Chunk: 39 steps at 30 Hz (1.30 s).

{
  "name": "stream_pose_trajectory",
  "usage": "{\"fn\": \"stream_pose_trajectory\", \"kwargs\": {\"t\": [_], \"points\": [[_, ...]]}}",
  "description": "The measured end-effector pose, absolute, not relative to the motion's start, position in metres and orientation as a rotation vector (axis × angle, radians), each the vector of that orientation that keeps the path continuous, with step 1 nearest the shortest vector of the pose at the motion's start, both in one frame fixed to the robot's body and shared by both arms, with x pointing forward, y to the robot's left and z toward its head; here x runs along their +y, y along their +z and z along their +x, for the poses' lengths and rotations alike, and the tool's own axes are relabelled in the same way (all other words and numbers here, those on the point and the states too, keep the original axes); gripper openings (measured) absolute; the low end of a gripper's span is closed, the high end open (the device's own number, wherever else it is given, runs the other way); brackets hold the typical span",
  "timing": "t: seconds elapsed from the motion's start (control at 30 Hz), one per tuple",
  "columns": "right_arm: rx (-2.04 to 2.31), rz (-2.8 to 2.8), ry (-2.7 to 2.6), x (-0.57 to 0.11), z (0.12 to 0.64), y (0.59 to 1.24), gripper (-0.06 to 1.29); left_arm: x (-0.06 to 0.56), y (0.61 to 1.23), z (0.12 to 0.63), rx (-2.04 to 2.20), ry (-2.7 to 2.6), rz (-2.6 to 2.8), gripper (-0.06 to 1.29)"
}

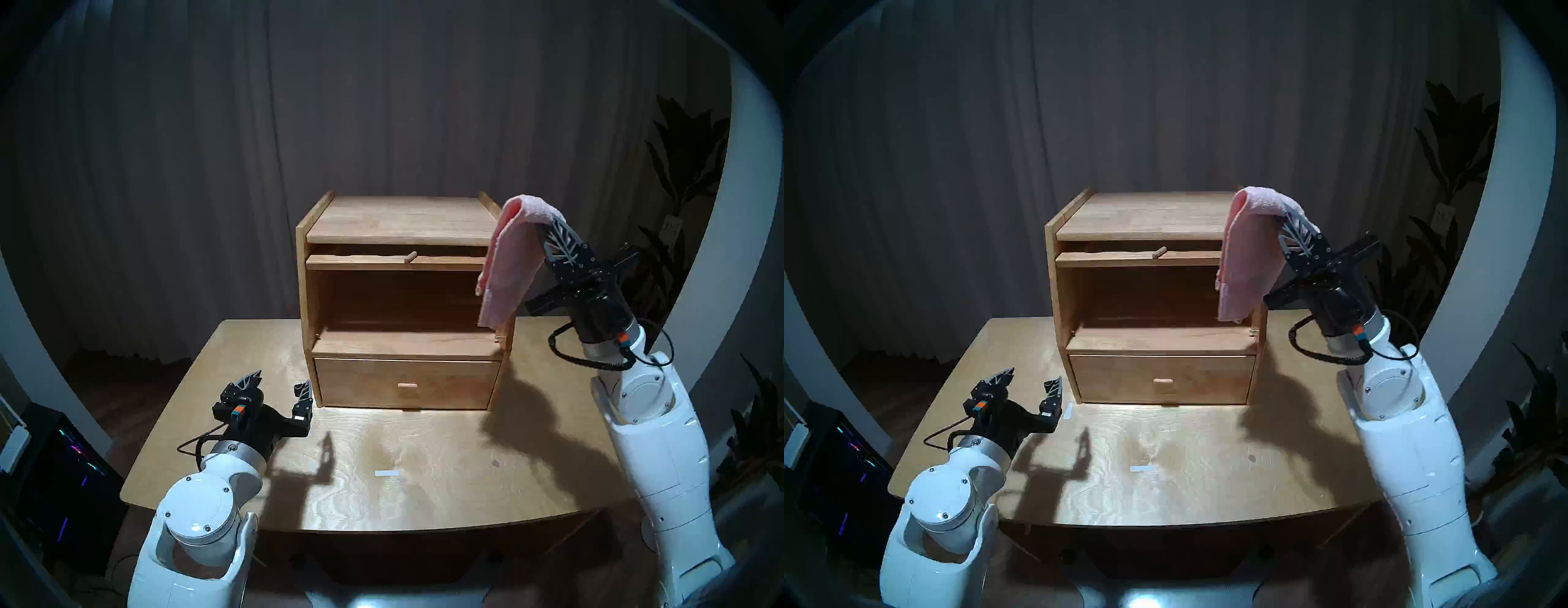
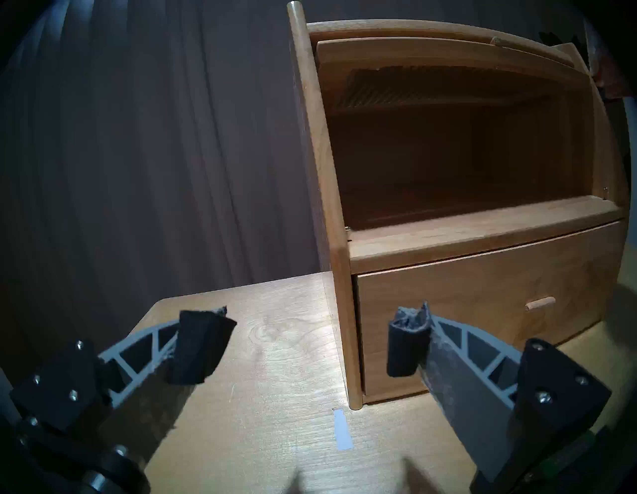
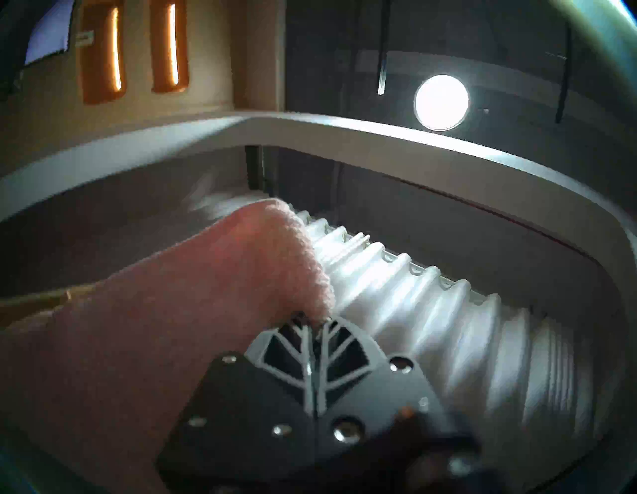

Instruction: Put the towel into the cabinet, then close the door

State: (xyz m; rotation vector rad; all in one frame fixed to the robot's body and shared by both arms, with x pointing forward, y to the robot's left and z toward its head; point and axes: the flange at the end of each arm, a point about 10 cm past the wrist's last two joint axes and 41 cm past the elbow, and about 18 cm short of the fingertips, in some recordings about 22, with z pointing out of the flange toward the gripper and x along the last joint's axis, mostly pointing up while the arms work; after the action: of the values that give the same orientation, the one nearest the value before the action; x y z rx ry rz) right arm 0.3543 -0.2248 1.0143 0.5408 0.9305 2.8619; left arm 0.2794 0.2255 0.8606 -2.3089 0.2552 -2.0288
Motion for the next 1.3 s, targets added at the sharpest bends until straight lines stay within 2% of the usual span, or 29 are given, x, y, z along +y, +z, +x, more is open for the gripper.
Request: {"fn": "stream_pose_trajectory", "kwargs": {"t": [0.37,0.63,1.0,1.3], "points": [[0.680,0.586,3.208,-0.168,0.312,1.016,-0.03,0.225,0.861,0.280,0.256,-2.031,-2.307,1.24],[0.417,0.883,3.325,-0.149,0.291,1.010,-0.03,0.225,0.862,0.280,0.256,-2.033,-2.306,1.24],[0.189,1.326,3.144,-0.164,0.302,0.986,-0.03,0.225,0.863,0.280,0.257,-2.037,-2.302,1.24],[0.274,1.567,2.960,-0.161,0.326,0.972,-0.03,0.225,0.864,0.280,0.257,-2.040,-2.300,1.24]]}}
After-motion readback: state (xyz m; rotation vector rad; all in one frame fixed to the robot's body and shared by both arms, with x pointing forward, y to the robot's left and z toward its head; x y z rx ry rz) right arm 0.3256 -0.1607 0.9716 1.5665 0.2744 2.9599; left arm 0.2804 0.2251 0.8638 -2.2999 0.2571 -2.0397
